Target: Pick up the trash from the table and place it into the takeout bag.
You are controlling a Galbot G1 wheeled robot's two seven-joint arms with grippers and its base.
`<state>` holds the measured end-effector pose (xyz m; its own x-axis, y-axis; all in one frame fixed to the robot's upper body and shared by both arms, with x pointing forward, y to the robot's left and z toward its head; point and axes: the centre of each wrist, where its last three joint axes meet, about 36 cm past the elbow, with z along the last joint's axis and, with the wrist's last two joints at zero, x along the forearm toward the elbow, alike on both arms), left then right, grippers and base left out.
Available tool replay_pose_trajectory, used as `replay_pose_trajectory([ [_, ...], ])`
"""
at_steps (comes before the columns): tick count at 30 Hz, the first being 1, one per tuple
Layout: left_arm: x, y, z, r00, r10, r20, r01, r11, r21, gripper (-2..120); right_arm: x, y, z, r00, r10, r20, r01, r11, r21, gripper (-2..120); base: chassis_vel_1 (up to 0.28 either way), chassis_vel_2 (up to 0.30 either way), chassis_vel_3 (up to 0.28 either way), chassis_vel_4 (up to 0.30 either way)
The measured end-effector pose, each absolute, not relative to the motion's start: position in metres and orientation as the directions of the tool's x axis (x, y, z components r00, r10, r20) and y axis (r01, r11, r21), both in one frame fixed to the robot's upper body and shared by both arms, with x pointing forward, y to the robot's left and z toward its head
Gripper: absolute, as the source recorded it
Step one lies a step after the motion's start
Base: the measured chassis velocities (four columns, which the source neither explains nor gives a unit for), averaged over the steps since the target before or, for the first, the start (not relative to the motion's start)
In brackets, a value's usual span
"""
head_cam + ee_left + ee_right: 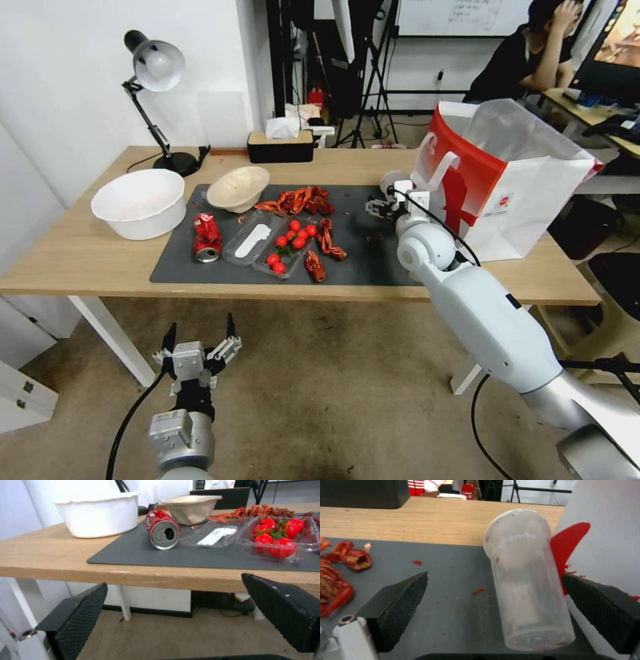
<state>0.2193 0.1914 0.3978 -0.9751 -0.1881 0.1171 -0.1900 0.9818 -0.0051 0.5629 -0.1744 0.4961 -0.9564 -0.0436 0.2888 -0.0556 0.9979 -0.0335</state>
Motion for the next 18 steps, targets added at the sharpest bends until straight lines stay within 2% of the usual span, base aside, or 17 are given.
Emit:
replay_pose_trajectory([
  [18,0.220,0.189,0.400,-0.977,-0.180,0.112,-0.182,0.983,-0.015,100,0.593,-0.195,0.468,-0.920,0.054,0.388,0.033,0.998,-0.060,100,0.000,0.000,0.000,0.000],
])
